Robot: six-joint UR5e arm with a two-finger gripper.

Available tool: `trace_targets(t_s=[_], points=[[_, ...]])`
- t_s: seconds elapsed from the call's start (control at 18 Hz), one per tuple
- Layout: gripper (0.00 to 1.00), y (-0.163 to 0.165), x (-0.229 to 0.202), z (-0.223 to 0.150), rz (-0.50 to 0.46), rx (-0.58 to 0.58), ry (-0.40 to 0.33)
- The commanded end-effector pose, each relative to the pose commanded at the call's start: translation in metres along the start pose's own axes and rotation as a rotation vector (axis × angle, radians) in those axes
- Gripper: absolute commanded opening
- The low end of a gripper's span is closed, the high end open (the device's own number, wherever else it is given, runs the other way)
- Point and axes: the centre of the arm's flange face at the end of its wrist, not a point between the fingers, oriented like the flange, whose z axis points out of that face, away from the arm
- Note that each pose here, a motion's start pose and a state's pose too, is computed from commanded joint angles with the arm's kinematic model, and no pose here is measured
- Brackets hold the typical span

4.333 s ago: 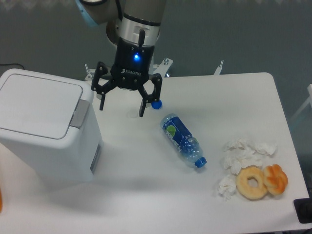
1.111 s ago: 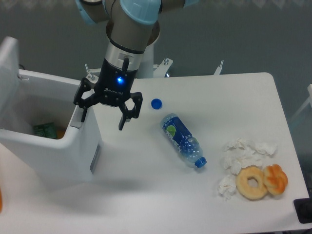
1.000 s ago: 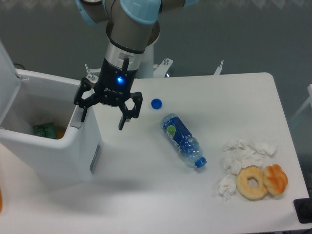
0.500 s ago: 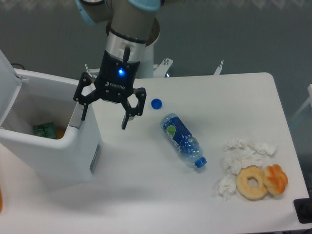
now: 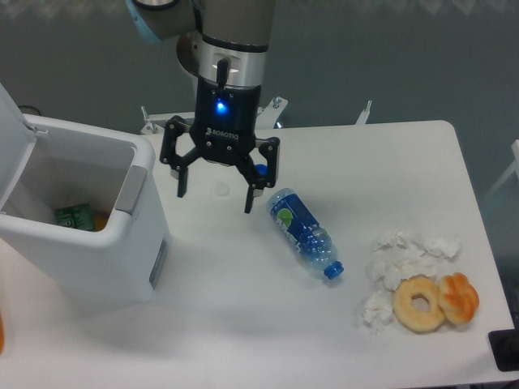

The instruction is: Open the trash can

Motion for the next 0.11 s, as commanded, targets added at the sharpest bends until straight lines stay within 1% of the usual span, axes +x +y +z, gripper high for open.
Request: trace_targets(t_s=[0.11], points=[[1.0, 0.0022, -0.0047, -0.0033, 0.009, -0.003, -0.012]])
